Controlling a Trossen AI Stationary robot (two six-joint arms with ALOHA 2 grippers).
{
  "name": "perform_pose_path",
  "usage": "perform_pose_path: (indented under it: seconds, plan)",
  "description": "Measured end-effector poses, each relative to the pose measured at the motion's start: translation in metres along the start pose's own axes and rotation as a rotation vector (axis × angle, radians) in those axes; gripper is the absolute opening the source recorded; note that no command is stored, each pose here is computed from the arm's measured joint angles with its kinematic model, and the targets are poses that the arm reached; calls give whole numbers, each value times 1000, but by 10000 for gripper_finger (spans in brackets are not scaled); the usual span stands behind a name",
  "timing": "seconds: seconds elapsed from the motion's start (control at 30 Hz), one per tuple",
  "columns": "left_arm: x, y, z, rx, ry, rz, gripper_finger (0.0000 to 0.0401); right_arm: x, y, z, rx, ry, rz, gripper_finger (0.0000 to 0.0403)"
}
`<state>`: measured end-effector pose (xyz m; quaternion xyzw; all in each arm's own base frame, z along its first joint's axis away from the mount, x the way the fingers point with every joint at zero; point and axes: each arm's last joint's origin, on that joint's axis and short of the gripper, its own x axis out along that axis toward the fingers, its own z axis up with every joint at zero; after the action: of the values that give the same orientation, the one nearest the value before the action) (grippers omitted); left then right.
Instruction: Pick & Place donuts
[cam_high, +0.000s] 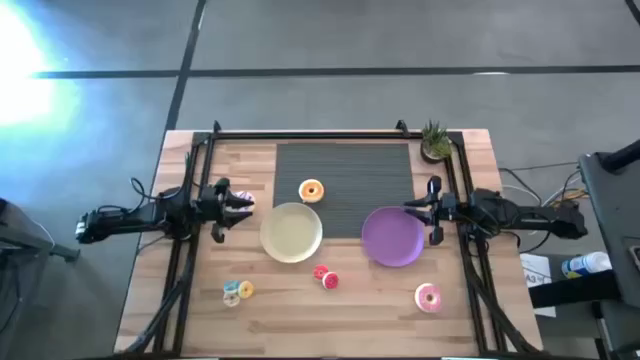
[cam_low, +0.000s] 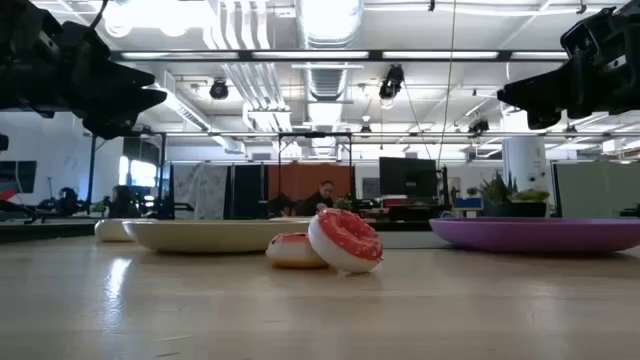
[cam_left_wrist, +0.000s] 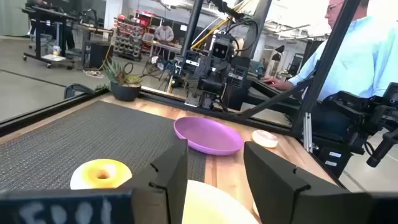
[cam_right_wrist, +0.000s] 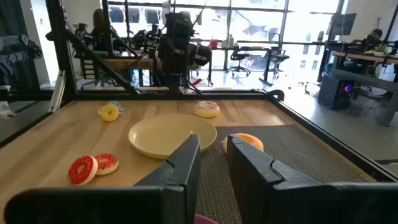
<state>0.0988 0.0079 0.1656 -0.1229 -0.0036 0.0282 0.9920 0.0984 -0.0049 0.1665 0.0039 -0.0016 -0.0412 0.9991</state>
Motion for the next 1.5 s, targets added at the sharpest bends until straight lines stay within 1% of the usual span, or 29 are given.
perform_pose_path:
  seconds: [0.17, 0.77, 1.1, 1.13, 1.17, 1.3, 1.37, 1.43, 1.5]
  plan:
    - [0, 0, 0, 0, 0, 0, 131, 0, 0, 0, 0, 0, 0, 69]
    - [0, 0, 0, 0, 0, 0, 131, 0, 0, 0, 0, 0, 0, 89]
    - [0, 0, 0, 0, 0, 0, 131, 0, 0, 0, 9, -1, 1, 74]
    - [0, 0, 0, 0, 0, 0, 131, 0, 0, 0, 40, -2, 1, 72]
    - [0, 0, 0, 0, 0, 0, 131, 0, 0, 0, 101, -2, 1, 70]
    - [0, 0, 0, 0, 0, 0, 131, 0, 0, 0, 455, 0, 3, 69]
    - [0, 0, 0, 0, 0, 0, 131, 0, 1, -1, 646, 19, 38, 71]
    - [0, 0, 0, 0, 0, 0, 131, 0, 2, -1, 802, 37, 67, 74]
    - [0, 0, 0, 0, 0, 0, 131, 0, 2, -1, 911, 36, 56, 75]
